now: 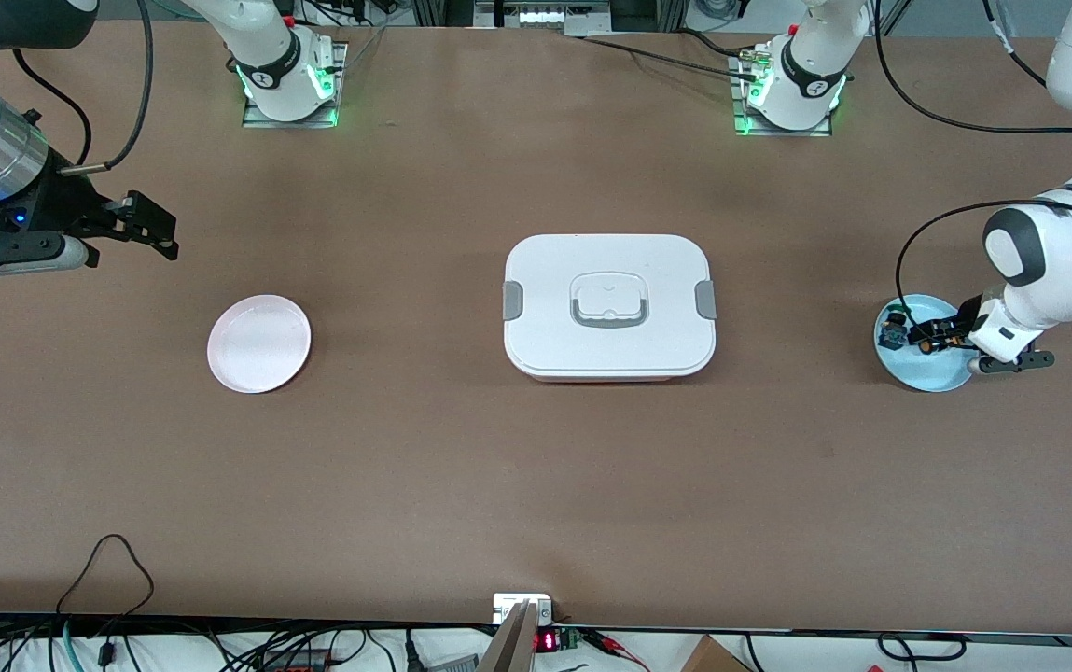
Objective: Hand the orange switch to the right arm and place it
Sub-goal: 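Grasp the orange switch with the left gripper and lift it toward the box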
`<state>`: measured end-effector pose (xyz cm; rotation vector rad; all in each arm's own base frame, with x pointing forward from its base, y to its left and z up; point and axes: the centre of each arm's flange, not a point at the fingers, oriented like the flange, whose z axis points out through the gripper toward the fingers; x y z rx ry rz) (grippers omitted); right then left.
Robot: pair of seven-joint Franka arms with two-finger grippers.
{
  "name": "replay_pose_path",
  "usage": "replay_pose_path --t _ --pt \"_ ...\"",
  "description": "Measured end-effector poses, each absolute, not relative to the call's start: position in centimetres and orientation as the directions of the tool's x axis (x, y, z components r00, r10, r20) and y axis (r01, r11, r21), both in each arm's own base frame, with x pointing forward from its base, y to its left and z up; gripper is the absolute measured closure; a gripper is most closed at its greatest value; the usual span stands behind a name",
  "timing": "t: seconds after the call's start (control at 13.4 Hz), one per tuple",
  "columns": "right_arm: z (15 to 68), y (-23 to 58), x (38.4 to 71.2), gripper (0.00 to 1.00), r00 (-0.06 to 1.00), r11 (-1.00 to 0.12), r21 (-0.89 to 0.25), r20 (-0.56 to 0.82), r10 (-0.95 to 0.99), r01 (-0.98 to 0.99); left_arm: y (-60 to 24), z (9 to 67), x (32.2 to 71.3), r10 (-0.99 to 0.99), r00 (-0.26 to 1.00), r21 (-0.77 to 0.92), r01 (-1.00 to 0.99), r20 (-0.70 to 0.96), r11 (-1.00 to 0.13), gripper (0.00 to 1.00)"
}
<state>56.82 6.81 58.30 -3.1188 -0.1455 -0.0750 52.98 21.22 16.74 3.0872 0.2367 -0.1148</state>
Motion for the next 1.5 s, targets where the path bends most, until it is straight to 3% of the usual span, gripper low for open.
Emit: replay_pose_path --t 0.07,0.45,0.82,1.2,1.5 --pt "58.3 6.8 56.8 0.00 0.995 -0.995 -0.016 0.049 0.093 0.094 21.3 17.0 53.2 0.151 0.986 0.036 0.154 -0.071 -0.987 0.28" --pt "58.3 6.8 56.8 0.00 0.995 -0.995 -0.016 0.049 0.093 0.094 21.6 18.3 54.5 0.109 0.992 0.039 0.111 -0.064 -0.993 0.28" --pt "58.3 6.8 56.8 0.00 0.995 -0.995 -0.016 0.049 0.093 0.094 20.6 23.8 57.1 -0.009 0.970 0.125 0.022 -0.244 -0.992 0.28" --pt "58.4 6.8 56.8 0.00 0.994 -0.996 -0.016 0.053 0.092 0.093 13.6 32.9 59.6 -0.170 0.892 0.305 -0.038 -0.419 -0.952 0.28" --pt "58.5 6.6 56.9 0.00 0.995 -0.996 -0.016 0.054 0.089 0.090 5.0 37.5 59.1 -0.373 0.784 0.491 -0.101 -0.496 -0.865 0.28"
